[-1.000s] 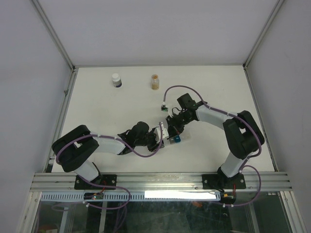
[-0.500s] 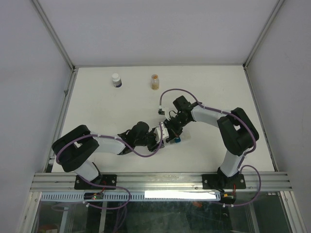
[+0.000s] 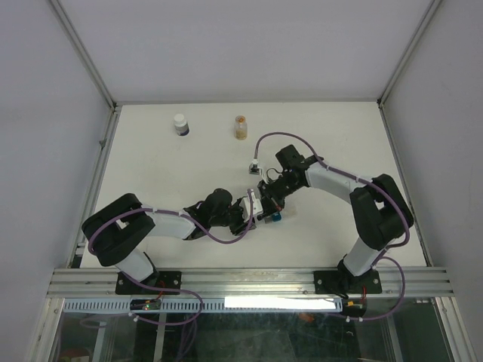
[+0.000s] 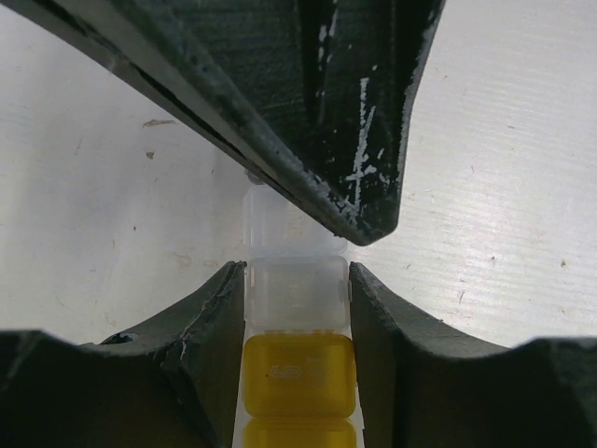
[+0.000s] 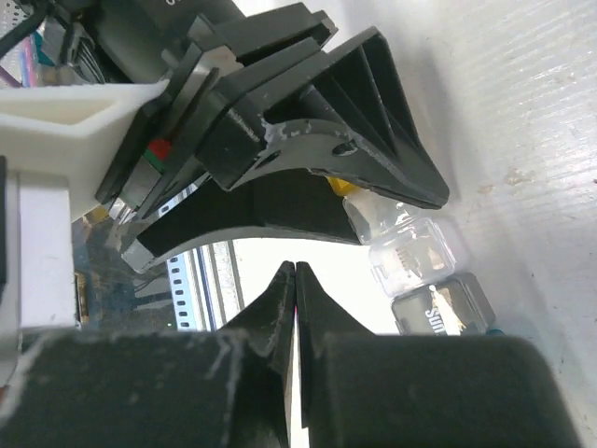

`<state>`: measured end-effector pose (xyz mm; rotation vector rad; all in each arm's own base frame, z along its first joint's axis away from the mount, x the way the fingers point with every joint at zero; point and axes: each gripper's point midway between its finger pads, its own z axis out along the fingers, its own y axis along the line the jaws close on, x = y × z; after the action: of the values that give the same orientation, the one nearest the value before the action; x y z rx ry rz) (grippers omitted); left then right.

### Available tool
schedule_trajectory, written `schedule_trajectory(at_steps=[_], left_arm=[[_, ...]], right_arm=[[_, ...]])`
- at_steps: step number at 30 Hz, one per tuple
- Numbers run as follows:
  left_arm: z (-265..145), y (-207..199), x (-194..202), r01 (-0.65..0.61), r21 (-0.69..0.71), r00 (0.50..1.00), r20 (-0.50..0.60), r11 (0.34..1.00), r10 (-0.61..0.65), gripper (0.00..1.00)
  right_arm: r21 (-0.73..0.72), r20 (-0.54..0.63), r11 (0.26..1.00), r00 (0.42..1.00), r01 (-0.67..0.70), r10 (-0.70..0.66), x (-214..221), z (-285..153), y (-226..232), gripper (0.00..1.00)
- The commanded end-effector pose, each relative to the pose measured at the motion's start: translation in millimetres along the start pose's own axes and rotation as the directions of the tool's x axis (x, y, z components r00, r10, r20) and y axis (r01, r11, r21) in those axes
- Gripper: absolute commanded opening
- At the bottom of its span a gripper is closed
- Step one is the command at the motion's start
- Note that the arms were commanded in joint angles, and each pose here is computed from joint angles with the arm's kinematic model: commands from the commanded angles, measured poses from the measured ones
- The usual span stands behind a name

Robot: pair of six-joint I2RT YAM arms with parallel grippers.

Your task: Sort the pills into containers

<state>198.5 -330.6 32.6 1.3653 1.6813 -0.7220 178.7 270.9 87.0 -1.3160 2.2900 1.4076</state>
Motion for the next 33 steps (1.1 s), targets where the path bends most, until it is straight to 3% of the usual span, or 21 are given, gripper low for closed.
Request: schedule_trajectory(at_steps=[1,5,8,11,15,18,23,33], left_arm=[[4.8,-3.9,-16.9,-0.026,0.030,0.999,0.044,0.999,0.025,0.30],[5.5,-3.7,-15.6,-0.026,0.030,0.999,0.039,0.999,0.025,0.30],[4.8,-4.4,-16.5,-0.025,0.033,0.999,0.042,0.999,0.024,0.30],[4.5,-5.6,-16.2,-0.026,0.038,0.999,0.043,0.999,0.024,0.30],[5.1,-4.3,-20.5,-0.031,0.036,0.998,0.053,0.999,0.029,0.31],[4.1,-2.9,-23.2,-0.038,0.032,0.998,0.053,0.999,0.036,0.31],[3.3,2.3,-26.1,-0.050,0.009,0.997,0.053,0.999,0.049,0.31],[-5.9,24.4,-47.5,-0.028,-0.068,0.992,0.121,0.997,0.036,0.31]], right_arm=[[-0.026,0.014,0.999,0.999,0.041,-0.040,-3.2,-0.1,8.5,0.00],[0.263,-0.159,0.961,0.979,-0.084,0.129,41.4,15.0,-62.9,0.00],[0.348,-0.155,0.930,0.971,-0.119,0.182,44.7,10.1,-83.3,0.00],[0.302,-0.125,0.947,0.980,-0.110,0.154,36.6,7.3,-72.3,0.00],[-0.022,-0.048,0.999,0.999,-0.026,0.025,12.9,4.3,-9.1,0.00],[-0.134,-0.007,0.990,0.999,0.047,-0.048,6.9,-6.8,18.4,0.15],[-0.127,0.085,0.988,0.993,0.088,-0.077,-4.8,-34.3,20.8,0.35],[0.102,0.237,0.983,0.957,0.150,-0.170,-23.7,-99.5,7.6,0.54]])
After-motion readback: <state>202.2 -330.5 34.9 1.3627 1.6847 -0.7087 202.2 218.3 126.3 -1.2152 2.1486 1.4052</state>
